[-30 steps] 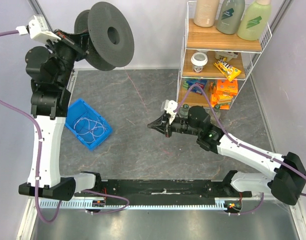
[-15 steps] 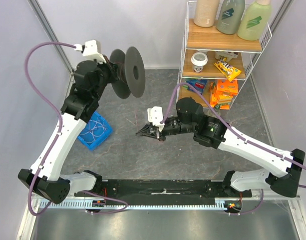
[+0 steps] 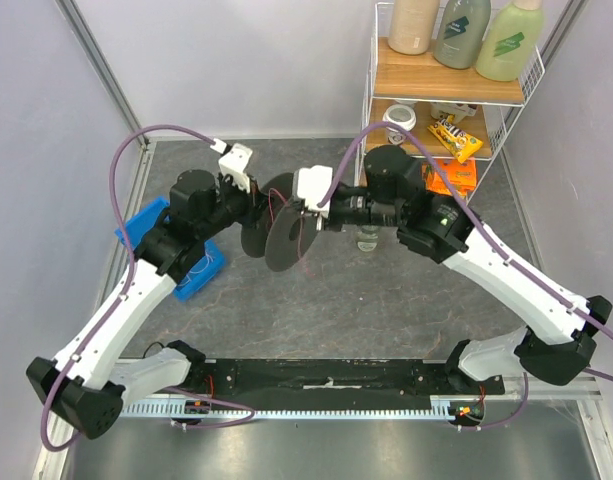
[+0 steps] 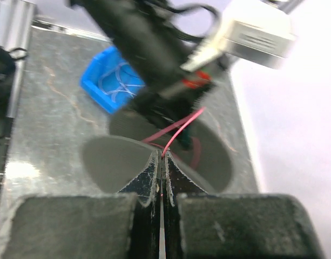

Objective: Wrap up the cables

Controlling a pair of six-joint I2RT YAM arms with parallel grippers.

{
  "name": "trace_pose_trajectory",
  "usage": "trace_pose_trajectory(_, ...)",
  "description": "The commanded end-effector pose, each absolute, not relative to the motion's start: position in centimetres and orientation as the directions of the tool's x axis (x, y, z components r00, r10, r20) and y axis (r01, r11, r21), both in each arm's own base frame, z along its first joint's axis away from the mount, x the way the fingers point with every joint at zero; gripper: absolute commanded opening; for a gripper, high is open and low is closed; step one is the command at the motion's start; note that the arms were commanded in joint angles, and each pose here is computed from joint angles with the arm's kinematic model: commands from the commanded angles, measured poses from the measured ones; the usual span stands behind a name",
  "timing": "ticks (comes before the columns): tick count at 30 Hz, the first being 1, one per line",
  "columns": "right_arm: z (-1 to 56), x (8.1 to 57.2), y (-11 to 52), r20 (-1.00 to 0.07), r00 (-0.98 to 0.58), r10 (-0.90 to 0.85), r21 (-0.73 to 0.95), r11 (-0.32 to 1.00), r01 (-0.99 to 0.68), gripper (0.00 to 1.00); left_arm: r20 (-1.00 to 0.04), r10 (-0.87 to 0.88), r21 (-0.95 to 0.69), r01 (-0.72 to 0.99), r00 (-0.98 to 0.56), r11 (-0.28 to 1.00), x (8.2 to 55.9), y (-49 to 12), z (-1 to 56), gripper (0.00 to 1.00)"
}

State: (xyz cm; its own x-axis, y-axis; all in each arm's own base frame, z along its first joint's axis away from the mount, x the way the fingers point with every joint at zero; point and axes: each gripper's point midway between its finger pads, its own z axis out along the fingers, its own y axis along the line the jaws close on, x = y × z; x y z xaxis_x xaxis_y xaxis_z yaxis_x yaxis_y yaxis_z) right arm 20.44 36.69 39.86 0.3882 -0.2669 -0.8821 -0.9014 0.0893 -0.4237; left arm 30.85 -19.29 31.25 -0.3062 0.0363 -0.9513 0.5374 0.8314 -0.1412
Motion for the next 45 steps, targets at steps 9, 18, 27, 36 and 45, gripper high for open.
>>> trace_pose_trajectory(9,39.7,28.4,27.8,-0.759,0.403,-0.512,-0.576,0.238,-0.782,0.0,-0.952,0.304,0.176,0.883,0.04,0.435,21.5,-20.7,31.9,0.02)
trace_pose_trajectory(18,33.9,31.8,22.7,-0.77,0.244,-0.589,-0.492,0.306,-0.815,0.0,-0.998,0.056,0.031,0.922,0.01,0.387,16.8,-19.5,40.0,0.02)
trace_pose_trajectory(27,28.9,31.5,21.8,-0.825,0.098,-0.557,-0.33,0.335,-0.882,0.0,-0.975,-0.217,-0.133,0.908,-0.048,0.397,16.0,-18.5,50.2,0.02)
trace_pose_trajectory(36,28.8,28.5,23.9,-0.915,0.051,-0.401,-0.187,0.307,-0.933,0.0,-0.92,-0.383,-0.267,0.854,-0.087,0.446,18.6,-17.7,55.0,0.02)
trace_pose_trajectory(45,31.2,27.1,24.3,-0.962,0.035,-0.272,-0.132,0.349,-0.928,0.94,-0.894,-0.446,-0.311,0.771,-0.04,0.555,21.8,-16.3,57.5,0.02)
